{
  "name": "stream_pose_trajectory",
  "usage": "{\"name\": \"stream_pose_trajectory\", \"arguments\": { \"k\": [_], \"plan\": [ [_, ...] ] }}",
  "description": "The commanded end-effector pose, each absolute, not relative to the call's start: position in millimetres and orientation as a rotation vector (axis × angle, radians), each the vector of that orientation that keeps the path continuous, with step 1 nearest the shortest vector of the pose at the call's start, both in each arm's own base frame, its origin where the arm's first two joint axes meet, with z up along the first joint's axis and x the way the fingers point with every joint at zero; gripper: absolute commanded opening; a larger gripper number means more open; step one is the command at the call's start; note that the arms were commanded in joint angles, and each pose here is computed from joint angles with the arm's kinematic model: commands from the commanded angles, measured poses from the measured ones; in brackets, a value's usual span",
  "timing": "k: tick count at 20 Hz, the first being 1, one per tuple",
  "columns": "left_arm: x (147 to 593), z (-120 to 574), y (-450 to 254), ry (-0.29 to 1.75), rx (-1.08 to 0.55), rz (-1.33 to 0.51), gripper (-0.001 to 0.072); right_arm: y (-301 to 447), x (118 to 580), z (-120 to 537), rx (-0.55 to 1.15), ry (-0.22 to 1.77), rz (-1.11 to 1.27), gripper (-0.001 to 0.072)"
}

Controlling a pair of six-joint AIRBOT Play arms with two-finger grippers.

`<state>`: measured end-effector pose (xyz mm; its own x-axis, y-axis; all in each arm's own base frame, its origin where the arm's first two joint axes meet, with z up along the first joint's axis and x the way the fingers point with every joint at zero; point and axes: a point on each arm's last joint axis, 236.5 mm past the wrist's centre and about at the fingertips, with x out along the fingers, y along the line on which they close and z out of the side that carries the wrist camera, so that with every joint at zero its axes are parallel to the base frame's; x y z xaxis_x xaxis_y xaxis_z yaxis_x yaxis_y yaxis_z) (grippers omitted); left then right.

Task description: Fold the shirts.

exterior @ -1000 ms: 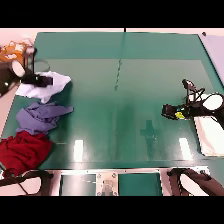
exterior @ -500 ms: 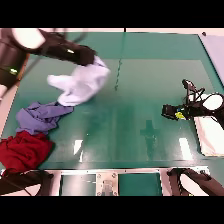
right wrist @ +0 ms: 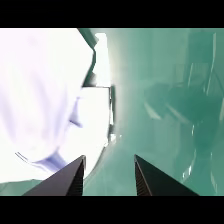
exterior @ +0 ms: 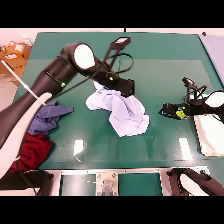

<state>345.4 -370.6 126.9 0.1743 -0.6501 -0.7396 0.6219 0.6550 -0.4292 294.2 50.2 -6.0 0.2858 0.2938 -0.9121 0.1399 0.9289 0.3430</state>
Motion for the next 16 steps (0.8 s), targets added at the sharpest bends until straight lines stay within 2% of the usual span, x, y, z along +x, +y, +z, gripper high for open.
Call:
{"name": "stream_pose_trajectory", "arguments": {
  "k": [1,2,4,7,11,14,16],
  "plan": [
    [371,119,-322,1.143,-0.074,-0.809,0.0686,55,289,1,0.400,1.315,0.124,0.0480],
    [389,114,-294,1.152,-0.083,-0.742,0.0685,60,282,-4,0.420,1.342,0.135,0.0513],
    [422,97,-242,1.155,-0.100,-0.605,0.0685,73,263,-23,0.490,1.405,0.155,0.0513],
    [459,51,-192,1.178,-0.210,-0.469,0.0685,90,232,-63,0.608,1.487,0.146,0.0513],
    [492,-17,-208,1.193,-0.350,-0.489,0.0685,103,215,-105,0.722,1.480,0.090,0.0512],
    [523,-40,-237,1.115,-0.543,-0.529,0.0684,113,225,-109,0.718,1.431,0.100,0.0510],
    [534,-53,-242,1.086,-0.587,-0.532,0.0684,116,236,-112,0.686,1.381,0.102,0.0504]
  ]
}}
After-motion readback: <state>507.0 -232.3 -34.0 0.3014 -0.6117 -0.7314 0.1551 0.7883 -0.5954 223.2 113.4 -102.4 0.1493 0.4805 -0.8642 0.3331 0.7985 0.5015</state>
